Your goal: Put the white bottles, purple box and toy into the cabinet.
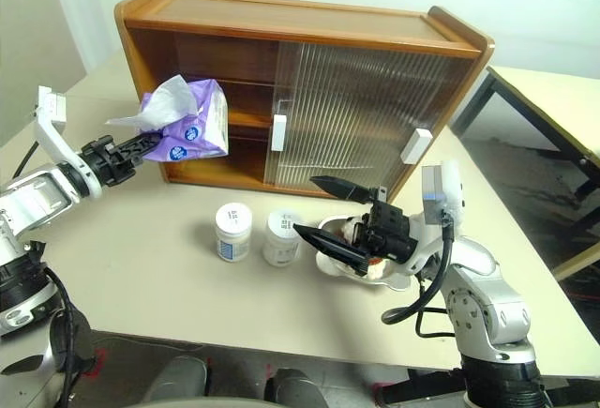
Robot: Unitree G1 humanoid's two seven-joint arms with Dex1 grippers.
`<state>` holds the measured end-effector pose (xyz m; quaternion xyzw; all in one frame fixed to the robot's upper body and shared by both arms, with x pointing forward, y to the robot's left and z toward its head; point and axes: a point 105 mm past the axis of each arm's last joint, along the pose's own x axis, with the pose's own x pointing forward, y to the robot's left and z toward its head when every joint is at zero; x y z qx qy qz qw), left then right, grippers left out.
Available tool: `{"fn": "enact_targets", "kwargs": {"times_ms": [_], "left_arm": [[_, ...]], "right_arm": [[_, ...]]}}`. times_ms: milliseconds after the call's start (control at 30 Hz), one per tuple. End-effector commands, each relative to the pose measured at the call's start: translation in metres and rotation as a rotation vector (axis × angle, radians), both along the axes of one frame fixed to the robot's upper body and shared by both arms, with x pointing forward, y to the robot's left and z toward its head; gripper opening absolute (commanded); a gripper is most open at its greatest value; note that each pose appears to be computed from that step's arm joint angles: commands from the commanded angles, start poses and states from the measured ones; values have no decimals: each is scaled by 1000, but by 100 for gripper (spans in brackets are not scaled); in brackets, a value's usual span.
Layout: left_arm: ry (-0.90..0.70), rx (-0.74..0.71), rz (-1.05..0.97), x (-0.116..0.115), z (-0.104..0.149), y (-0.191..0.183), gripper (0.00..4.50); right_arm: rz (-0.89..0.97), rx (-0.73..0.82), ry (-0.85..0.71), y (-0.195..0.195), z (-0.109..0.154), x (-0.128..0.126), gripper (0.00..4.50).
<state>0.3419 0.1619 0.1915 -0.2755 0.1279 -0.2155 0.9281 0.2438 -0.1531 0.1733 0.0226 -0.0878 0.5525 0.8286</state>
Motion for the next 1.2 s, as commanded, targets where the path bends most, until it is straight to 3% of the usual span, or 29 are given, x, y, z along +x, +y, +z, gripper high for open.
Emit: {"fn": "enact_targets", "kwargs": {"times_ms": [33,333,1200], "left_arm": [[-37,0,15,1,14,-7,1],[-90,-129,34,12,46,-33,1],[-35,-99,71,55,33,-55,1]], "right_arm": [[7,-7,-3,3,-3,1,450],[8,-3,5,5,-5,0,450],[-42,19,-9,7,-11,-6,450]]}}
